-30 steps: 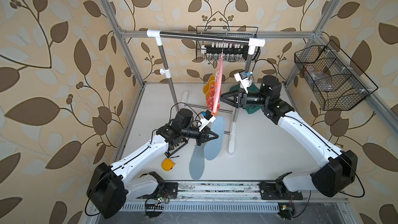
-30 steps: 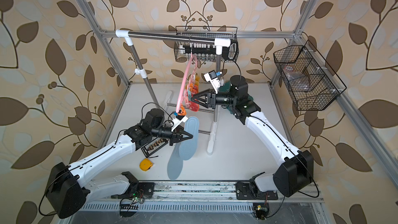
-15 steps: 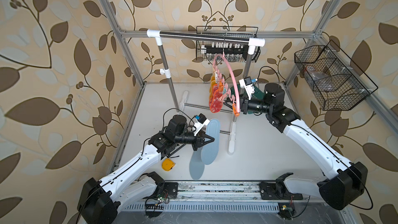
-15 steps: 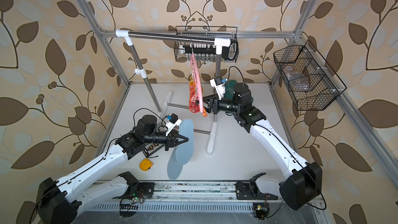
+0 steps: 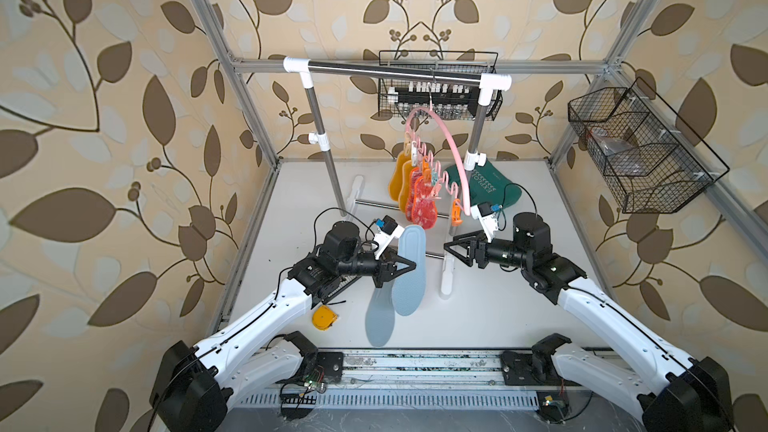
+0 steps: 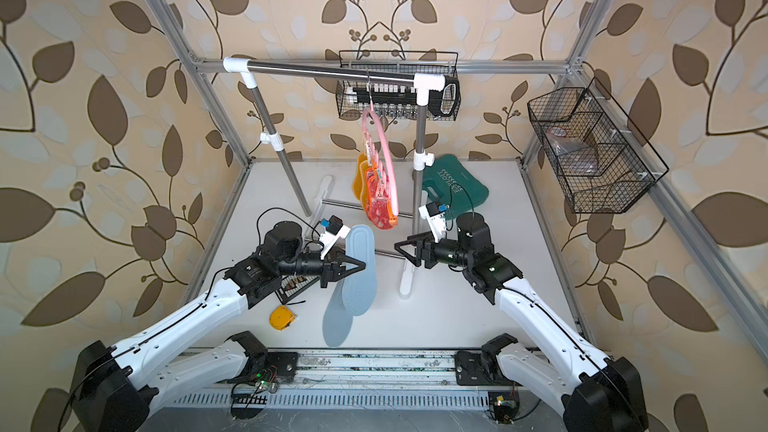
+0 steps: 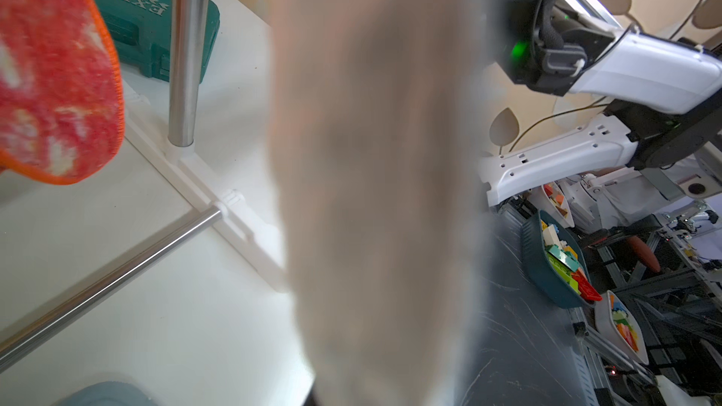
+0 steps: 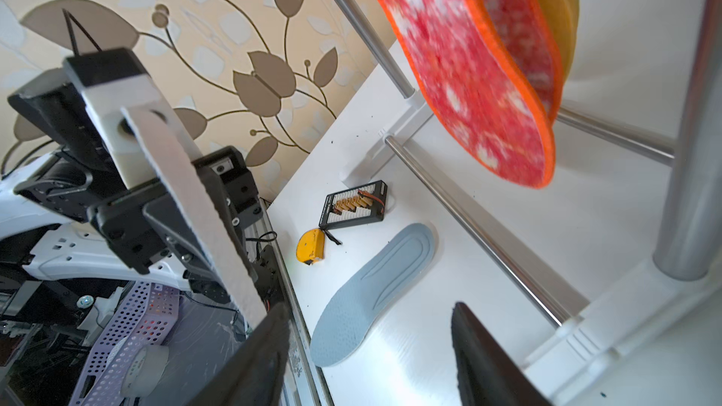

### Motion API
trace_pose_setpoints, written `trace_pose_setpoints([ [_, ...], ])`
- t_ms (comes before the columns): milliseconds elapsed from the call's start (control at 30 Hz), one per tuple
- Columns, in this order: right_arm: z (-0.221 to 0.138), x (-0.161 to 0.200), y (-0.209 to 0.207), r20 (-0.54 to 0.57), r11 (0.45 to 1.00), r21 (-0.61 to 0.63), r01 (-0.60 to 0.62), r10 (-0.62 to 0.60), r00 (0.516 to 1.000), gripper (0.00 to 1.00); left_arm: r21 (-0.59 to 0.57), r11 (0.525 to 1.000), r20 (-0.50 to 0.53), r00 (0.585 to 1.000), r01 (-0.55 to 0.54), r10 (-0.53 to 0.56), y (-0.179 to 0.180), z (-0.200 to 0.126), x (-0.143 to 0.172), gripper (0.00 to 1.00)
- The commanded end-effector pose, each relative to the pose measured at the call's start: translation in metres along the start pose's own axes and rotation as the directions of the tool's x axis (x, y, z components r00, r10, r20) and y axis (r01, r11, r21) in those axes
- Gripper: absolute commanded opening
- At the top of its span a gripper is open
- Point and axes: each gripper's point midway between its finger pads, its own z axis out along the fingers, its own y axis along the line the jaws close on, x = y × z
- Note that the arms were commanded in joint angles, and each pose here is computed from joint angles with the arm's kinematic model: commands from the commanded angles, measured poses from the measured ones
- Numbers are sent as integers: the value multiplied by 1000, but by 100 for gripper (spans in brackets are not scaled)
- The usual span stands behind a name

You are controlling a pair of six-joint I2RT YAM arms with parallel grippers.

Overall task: Take the shoe insoles off the hanger
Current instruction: Move the insole to the center of the board.

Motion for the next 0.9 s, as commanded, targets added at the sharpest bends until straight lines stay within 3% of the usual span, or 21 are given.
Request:
trace_pose_setpoints([
  [0, -5, 2, 8, 44, 1000, -23, 9, -8, 999, 66, 52, 999, 53, 999, -3, 0, -10, 0, -16, 6],
  [167, -9, 7, 36, 85, 987, -158, 6, 7, 996, 67, 23, 998, 80, 995, 51, -52, -5, -2, -22, 7],
  [400, 1, 18, 75, 85, 959, -271, 78, -57, 995, 68, 82, 993, 137, 986, 80, -91, -14, -2, -34, 10],
  [533, 9, 22, 75, 89, 965, -234, 119, -101, 991, 68, 100, 993, 137, 987, 68, -82, -19, 0, -36, 10],
  [867, 28, 30, 83, 38, 958, -279, 60, -51, 998, 65, 143, 989, 142, 988, 39, -59, -34, 2, -40, 10],
])
